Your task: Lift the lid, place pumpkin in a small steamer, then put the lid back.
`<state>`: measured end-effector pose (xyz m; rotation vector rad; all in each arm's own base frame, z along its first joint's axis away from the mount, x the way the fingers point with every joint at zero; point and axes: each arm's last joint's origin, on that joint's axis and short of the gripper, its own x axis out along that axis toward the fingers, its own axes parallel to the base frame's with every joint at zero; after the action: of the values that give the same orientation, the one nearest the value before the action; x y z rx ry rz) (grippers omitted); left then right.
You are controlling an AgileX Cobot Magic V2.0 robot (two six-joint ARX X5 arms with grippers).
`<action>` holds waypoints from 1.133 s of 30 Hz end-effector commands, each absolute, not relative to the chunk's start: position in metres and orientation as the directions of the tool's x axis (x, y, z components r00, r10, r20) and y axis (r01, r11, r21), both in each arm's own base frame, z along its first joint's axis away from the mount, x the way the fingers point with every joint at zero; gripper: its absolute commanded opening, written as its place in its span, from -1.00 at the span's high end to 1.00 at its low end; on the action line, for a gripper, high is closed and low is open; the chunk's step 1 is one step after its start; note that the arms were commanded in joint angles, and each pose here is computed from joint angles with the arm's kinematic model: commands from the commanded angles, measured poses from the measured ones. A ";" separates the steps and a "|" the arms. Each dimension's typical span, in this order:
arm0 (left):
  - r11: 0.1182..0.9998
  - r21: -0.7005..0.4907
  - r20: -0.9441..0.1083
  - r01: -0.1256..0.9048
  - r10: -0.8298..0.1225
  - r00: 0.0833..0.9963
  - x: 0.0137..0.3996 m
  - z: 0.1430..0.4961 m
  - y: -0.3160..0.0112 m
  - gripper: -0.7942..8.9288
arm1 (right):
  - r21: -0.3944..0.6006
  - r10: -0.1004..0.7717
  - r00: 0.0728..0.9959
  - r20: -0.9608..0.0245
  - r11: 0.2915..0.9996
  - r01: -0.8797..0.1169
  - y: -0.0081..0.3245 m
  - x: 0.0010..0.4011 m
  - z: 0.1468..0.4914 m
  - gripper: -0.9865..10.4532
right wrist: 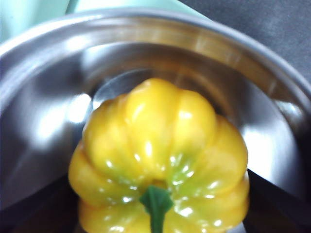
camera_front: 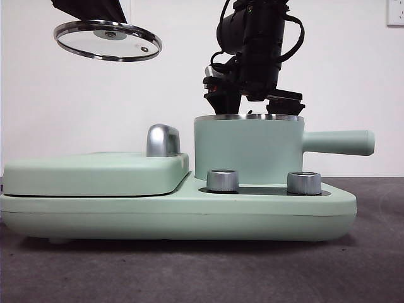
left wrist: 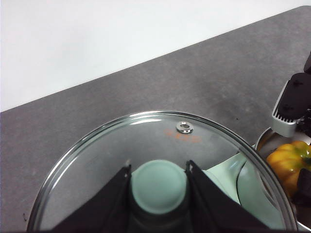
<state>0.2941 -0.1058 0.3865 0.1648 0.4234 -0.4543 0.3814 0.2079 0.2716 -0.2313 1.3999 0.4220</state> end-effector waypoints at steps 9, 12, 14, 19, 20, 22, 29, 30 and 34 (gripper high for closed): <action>0.889 0.060 -0.385 0.453 -0.398 0.833 0.296 0.397 -0.107 0.82 | 0.077 0.104 0.040 -0.994 0.900 -0.430 0.224 0.380 0.251 0.26; 0.891 0.053 -0.385 0.450 -0.398 0.833 0.296 0.397 -0.107 0.82 | 0.076 0.100 0.034 -0.994 0.901 -0.428 0.224 0.379 0.251 0.20; 0.891 0.051 -0.385 0.450 -0.399 0.833 0.296 0.397 -0.107 0.82 | 0.075 0.097 0.029 -0.995 0.901 -0.427 0.223 0.379 0.251 0.04; 0.893 0.046 -0.384 0.449 -0.399 0.833 0.296 0.397 -0.107 0.82 | 0.057 0.083 0.041 -0.996 0.903 -0.426 0.223 0.379 0.252 -0.14; 0.893 0.045 -0.384 0.448 -0.399 0.833 0.296 0.397 -0.107 0.82 | 0.053 0.078 0.041 -0.996 0.903 -0.426 0.222 0.379 0.254 -0.14; 0.893 0.042 -0.385 0.447 -0.399 0.832 0.296 0.397 -0.107 0.82 | 0.060 0.098 0.068 -0.993 0.903 -0.425 0.221 0.378 0.266 -0.14; 0.891 0.038 -0.387 0.452 -0.404 0.829 0.296 0.396 -0.109 0.82 | 0.082 0.209 0.257 -0.944 0.899 -0.430 0.201 0.341 0.354 -0.13; 0.891 0.038 -0.392 0.453 -0.404 0.826 0.295 0.396 -0.109 0.82 | 0.088 0.233 0.295 -0.927 0.898 -0.432 0.194 0.329 0.372 -0.13; 0.879 0.036 -0.405 0.475 -0.422 0.811 0.292 0.395 -0.115 0.82 | 0.109 0.319 0.410 -0.854 0.882 -0.458 0.172 0.269 0.430 -0.13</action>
<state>0.2906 -0.1128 0.3848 0.1472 0.4477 -0.4738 0.2779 0.1727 0.4302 -0.1413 0.9754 0.5003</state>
